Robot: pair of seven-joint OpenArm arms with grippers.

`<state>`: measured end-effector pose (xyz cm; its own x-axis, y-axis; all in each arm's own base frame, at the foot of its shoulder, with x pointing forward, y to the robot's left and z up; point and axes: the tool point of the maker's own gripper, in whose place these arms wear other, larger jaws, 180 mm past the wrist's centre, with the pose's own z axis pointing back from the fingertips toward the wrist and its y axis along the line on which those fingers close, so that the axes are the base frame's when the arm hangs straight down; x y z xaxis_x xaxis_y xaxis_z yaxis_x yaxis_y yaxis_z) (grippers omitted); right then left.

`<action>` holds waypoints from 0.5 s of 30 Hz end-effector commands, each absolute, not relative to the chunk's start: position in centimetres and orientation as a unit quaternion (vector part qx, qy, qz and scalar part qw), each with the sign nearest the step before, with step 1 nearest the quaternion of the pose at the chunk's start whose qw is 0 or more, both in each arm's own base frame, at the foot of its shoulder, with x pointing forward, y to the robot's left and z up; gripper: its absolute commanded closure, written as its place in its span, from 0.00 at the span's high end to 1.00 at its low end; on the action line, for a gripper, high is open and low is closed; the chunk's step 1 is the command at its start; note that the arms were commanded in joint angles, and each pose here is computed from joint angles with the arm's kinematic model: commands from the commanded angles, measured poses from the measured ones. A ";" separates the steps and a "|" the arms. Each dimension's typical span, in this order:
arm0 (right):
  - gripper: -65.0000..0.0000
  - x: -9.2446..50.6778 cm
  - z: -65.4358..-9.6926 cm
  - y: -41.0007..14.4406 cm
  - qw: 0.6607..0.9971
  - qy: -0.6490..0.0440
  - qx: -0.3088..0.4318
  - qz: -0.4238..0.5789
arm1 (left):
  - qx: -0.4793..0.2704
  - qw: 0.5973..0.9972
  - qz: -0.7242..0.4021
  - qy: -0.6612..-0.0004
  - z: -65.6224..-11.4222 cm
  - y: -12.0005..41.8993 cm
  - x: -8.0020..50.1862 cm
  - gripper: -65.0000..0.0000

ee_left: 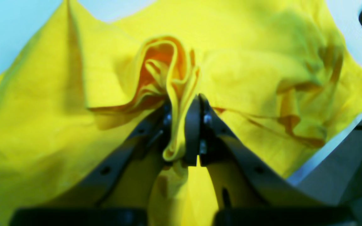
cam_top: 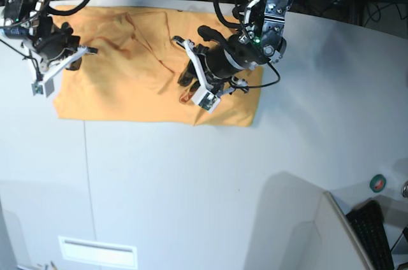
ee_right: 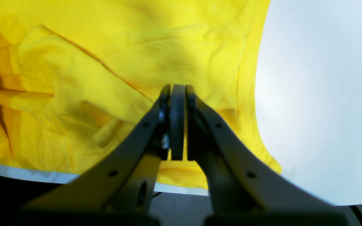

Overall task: Layout the t-shirt on the table in an organized manner, then fold the t-shirt properly
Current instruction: 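Carry the held end with the left gripper toward the right gripper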

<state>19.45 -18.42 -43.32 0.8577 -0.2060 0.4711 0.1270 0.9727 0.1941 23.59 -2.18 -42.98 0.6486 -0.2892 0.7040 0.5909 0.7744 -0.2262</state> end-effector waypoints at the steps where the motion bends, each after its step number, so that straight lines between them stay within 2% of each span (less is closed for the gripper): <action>1: 0.00 20.0 -42.7 -18.6 0.957 -0.268 0.077 -0.084 | -0.242 0.866 -0.247 -0.360 -41.6 -3.4 24.3 0.00; 5: 0.00 20.1 -42.7 -18.6 0.956 -0.268 0.077 -0.084 | -0.249 0.859 -0.268 -0.359 -41.1 -4.5 23.6 0.00; 15: 0.00 20.1 -42.6 -18.6 0.956 -0.269 0.078 -0.084 | -0.225 0.872 -0.287 -0.328 -41.5 -3.4 23.2 0.00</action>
<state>19.47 -18.42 -43.31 0.8575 -0.2060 0.4715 0.1269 0.9727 0.1942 22.50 -2.72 -42.63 0.6422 -0.3797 0.6658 0.6423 0.7407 -0.1971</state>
